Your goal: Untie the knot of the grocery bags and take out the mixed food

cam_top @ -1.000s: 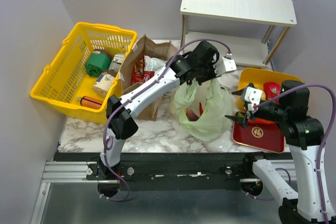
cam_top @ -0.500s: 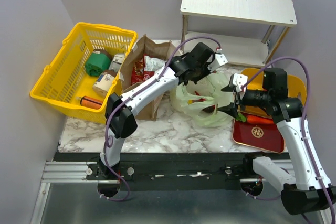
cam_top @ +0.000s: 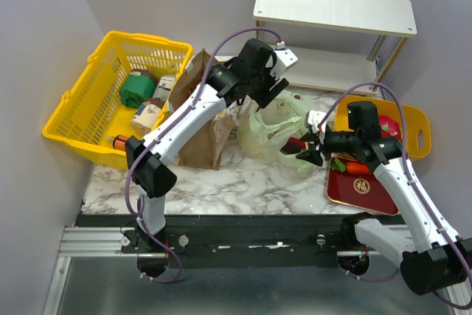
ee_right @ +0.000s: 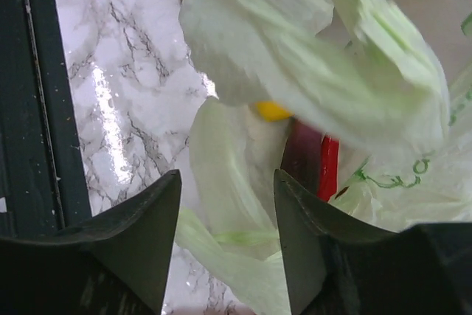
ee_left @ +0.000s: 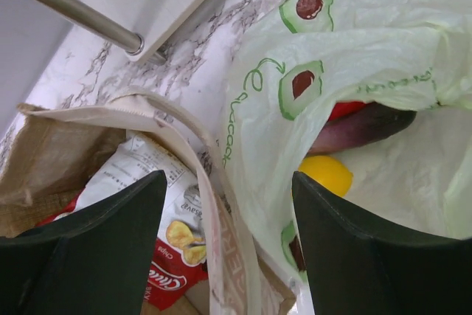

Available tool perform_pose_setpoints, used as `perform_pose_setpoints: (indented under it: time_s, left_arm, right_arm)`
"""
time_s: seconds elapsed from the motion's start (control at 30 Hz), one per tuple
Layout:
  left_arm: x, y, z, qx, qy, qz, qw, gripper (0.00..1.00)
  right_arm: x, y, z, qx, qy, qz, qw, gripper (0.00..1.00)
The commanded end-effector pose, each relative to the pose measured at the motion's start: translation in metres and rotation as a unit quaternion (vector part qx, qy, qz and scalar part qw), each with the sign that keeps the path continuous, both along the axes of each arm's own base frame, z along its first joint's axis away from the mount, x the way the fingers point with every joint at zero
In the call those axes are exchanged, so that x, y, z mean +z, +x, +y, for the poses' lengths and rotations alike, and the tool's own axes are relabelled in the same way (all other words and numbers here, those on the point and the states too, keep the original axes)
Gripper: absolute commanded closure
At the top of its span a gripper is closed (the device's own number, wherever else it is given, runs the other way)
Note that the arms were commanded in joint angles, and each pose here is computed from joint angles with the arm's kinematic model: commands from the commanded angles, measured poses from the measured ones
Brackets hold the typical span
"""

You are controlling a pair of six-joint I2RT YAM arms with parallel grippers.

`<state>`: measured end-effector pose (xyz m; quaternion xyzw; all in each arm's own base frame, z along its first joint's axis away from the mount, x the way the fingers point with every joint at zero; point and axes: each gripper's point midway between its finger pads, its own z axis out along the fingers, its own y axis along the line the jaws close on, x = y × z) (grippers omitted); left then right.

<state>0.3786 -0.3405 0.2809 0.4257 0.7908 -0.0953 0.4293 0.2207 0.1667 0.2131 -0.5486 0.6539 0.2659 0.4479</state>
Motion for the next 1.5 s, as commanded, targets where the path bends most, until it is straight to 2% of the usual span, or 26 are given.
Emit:
perform_pose_setpoints:
  time_s: [0.0, 0.07, 0.13, 0.23, 0.27, 0.4, 0.43, 0.5, 0.53, 0.7, 0.73, 0.8, 0.97, 1.07, 1.13, 1.2, 1.3, 1.43, 1.47]
  left_arm:
    - [0.011, -0.035, 0.009, -0.042, -0.047, 0.068, 0.996, 0.2]
    - [0.011, -0.051, 0.009, -0.077, -0.074, 0.096, 0.99, 0.21]
    - [0.023, -0.078, 0.002, -0.152, -0.124, 0.134, 0.971, 0.23]
    - [0.032, -0.114, -0.003, -0.256, -0.154, 0.135, 0.945, 0.23]
    - [0.019, -0.12, -0.002, -0.266, -0.152, 0.146, 0.941, 0.23]
    - [0.01, -0.145, -0.001, -0.333, -0.144, 0.124, 0.924, 0.24]
    - [0.017, -0.147, 0.001, -0.354, -0.137, 0.085, 0.921, 0.24]
    - [0.014, -0.153, 0.001, -0.365, -0.135, 0.061, 0.919, 0.24]
    - [0.028, -0.155, 0.0, -0.374, -0.147, 0.03, 0.915, 0.24]
    - [0.032, -0.17, 0.004, -0.404, -0.144, 0.037, 0.903, 0.23]
    - [0.02, -0.171, 0.006, -0.402, -0.133, 0.063, 0.904, 0.25]
    - [0.014, -0.169, 0.006, -0.398, -0.123, 0.07, 0.906, 0.28]
    - [-0.008, -0.163, 0.013, -0.377, -0.106, 0.056, 0.918, 0.3]
    - [-0.021, -0.158, 0.017, -0.361, -0.088, 0.063, 0.926, 0.31]
    - [-0.024, -0.155, 0.021, -0.352, -0.079, 0.061, 0.931, 0.32]
    - [-0.027, -0.15, 0.024, -0.342, -0.068, 0.054, 0.936, 0.33]
    - [-0.021, -0.142, 0.028, -0.329, -0.059, 0.033, 0.942, 0.35]
    - [-0.013, -0.131, 0.034, -0.305, -0.05, 0.02, 0.951, 0.39]
    - [-0.01, -0.13, 0.035, -0.3, -0.055, 0.023, 0.952, 0.43]
  right_arm:
    - [-0.002, 0.035, 0.007, -0.015, -0.024, -0.032, 0.999, 0.41]
    - [-0.011, 0.044, 0.009, -0.016, -0.036, -0.028, 0.999, 0.49]
    - [-0.028, 0.055, 0.005, -0.03, -0.057, -0.013, 0.998, 0.55]
    - [-0.049, 0.057, 0.005, -0.033, -0.077, -0.003, 0.996, 0.56]
    - [-0.053, 0.052, 0.011, -0.023, -0.081, 0.0, 0.996, 0.56]
    - [-0.068, 0.029, 0.025, -0.009, -0.071, 0.039, 0.997, 0.54]
    - [-0.069, 0.032, 0.027, -0.019, -0.065, 0.043, 0.997, 0.54]
    - [-0.08, 0.034, 0.024, -0.044, -0.068, 0.067, 0.994, 0.53]
    - [-0.08, 0.037, 0.025, -0.047, -0.065, 0.064, 0.995, 0.52]
    - [-0.081, 0.05, 0.035, -0.068, -0.042, 0.087, 0.993, 0.5]
    - [-0.079, 0.052, 0.038, -0.064, -0.036, 0.09, 0.993, 0.5]
    - [-0.068, 0.057, 0.042, -0.063, -0.027, 0.083, 0.994, 0.5]
    - [-0.077, 0.08, 0.043, -0.082, -0.045, 0.088, 0.992, 0.5]
    - [-0.073, 0.082, 0.053, -0.061, -0.033, 0.102, 0.992, 0.5]
    - [-0.062, 0.067, 0.064, -0.02, -0.003, 0.127, 0.992, 0.46]
    - [-0.046, 0.052, 0.07, 0.036, 0.011, 0.114, 0.993, 0.46]
    - [-0.05, 0.058, 0.066, 0.016, 0.001, 0.109, 0.994, 0.47]
    - [-0.066, 0.099, 0.039, -0.082, -0.071, 0.056, 0.992, 0.55]
    - [-0.069, 0.103, 0.036, -0.09, -0.081, 0.05, 0.991, 0.57]
